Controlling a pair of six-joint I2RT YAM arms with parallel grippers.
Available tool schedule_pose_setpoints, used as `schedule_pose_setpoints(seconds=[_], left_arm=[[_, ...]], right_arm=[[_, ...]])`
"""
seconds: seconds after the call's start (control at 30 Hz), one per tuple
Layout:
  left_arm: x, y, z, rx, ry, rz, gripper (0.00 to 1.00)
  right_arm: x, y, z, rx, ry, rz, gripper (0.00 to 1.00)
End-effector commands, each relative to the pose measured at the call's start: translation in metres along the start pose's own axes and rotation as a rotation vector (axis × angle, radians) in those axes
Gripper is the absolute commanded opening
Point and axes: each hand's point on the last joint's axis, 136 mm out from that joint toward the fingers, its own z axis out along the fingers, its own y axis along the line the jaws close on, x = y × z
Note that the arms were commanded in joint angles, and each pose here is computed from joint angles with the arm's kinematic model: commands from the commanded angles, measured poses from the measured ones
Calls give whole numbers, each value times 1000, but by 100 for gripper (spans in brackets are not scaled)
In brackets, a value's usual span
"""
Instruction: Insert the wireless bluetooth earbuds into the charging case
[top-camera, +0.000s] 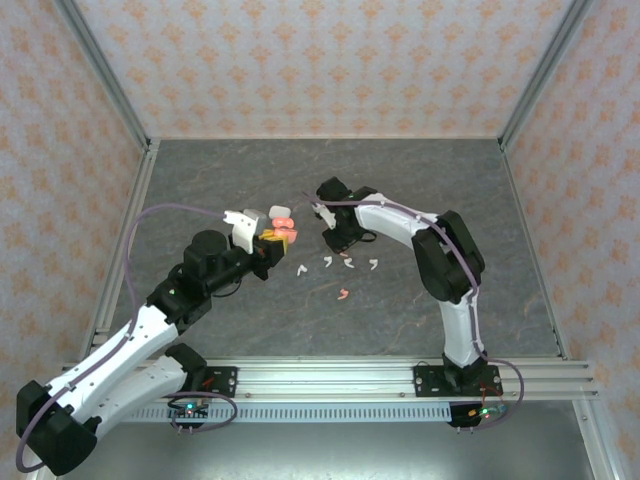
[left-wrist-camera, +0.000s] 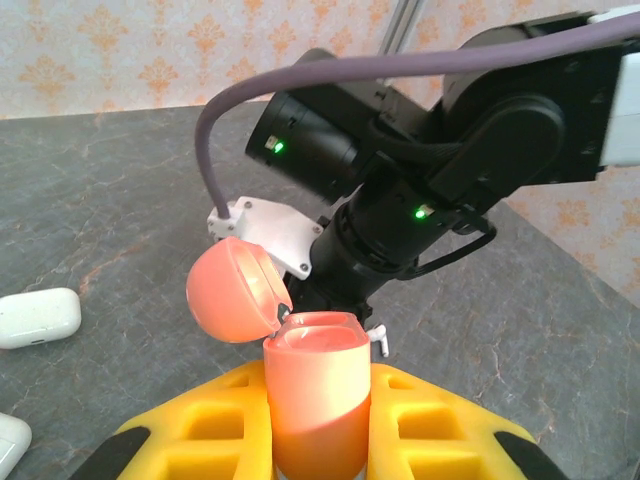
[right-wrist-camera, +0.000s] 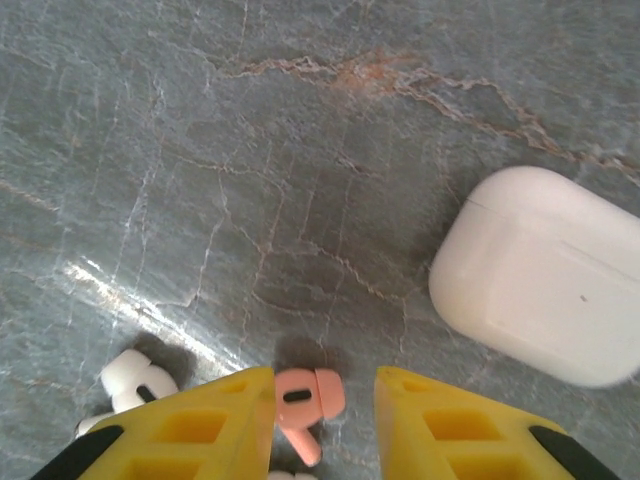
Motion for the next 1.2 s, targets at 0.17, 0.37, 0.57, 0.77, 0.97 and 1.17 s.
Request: schedule_pose_setpoints(seconds=[0.17, 0.37, 0.57, 0.77, 0.97, 1.17], left_arm=[[-7, -3, -4, 3, -29, 8, 0], [-7, -2, -5, 1, -29, 9, 0], [-6, -2, -4, 1, -28, 7, 0], [-6, -2, -3, 3, -27, 3, 0], [-6, -2, -2, 3, -25, 2, 0], [-8, -3, -3, 1, -24, 6, 0]], right_arm=[[-1, 1, 12, -38, 46, -39, 31], [10, 3, 15, -55, 76, -39, 30], [26, 2, 8, -76, 89, -23, 31], [34, 4, 3, -96, 86, -15, 31], [34, 5, 5, -106, 79, -13, 29], [22, -1, 5, -78, 51, -4, 35]])
